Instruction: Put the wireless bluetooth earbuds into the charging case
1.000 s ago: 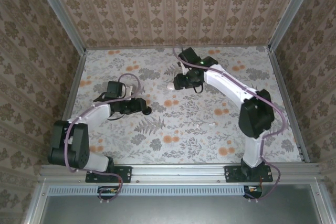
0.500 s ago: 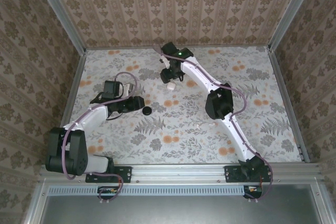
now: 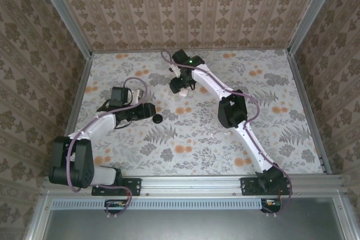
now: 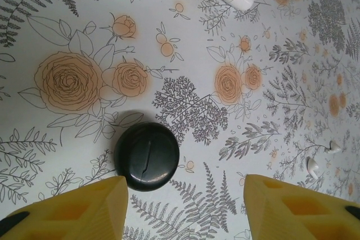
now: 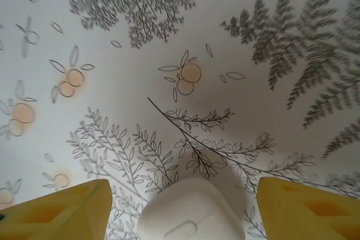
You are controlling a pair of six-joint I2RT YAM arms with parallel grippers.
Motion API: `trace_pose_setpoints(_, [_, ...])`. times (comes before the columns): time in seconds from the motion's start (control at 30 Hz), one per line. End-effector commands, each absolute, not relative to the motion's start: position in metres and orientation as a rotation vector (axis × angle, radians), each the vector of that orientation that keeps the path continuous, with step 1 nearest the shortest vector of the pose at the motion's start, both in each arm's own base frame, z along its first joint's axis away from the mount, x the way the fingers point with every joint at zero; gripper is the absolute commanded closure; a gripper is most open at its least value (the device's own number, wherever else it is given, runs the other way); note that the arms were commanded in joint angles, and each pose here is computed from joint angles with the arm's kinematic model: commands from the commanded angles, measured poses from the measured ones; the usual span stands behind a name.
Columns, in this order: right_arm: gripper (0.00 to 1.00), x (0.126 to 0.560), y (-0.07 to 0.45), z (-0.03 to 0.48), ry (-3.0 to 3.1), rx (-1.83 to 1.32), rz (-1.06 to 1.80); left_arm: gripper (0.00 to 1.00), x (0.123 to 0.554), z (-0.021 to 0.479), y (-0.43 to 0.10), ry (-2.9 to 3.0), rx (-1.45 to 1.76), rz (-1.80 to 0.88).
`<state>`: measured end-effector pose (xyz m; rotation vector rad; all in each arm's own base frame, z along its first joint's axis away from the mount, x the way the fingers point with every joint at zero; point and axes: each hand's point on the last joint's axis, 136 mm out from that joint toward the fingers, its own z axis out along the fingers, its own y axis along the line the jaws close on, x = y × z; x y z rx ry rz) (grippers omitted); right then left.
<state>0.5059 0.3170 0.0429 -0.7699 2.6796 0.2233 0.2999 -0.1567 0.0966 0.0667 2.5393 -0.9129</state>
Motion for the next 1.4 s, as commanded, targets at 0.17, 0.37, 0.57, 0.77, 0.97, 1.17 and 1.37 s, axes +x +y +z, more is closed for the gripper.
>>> trace_pose_setpoints(0.17, [0.32, 0.487, 0.323, 0.016, 2.735, -0.869, 0.213, 0.44, 0.296, 0.1, -0.156, 2.523, 0.062, -0.936])
trace_pose_setpoints(0.37, [0.42, 0.463, 0.323, 0.005, 2.815, -0.889, 0.18, 0.47, 0.293, 0.099, -0.157, 2.52, 0.063, -0.95])
trace_pose_setpoints(0.57, [0.44, 0.436, 0.322, -0.004, 2.883, -0.924, 0.094, 0.5, 0.29, 0.104, -0.158, 2.509, 0.07, -0.962])
trace_pose_setpoints(0.77, [0.49, 0.418, 0.309, -0.003, 2.943, -0.891, -0.028, 0.51, 0.284, 0.107, -0.156, 2.496, 0.063, -0.957])
trace_pose_setpoints(0.97, [0.6, 0.406, 0.297, 0.008, 2.999, -0.738, -0.078, 0.52, 0.281, 0.114, -0.156, 2.466, 0.058, -0.972])
trace_pose_setpoints(1.17, [0.64, 0.395, 0.301, 0.027, 3.006, -0.499, 0.08, 0.53, 0.278, 0.129, -0.159, 2.396, 0.089, -1.004])
trace_pose_setpoints(1.37, [0.68, 0.393, 0.316, 0.076, 2.881, -0.203, 0.457, 0.5, 0.272, 0.166, -0.178, 2.198, 0.217, -1.097])
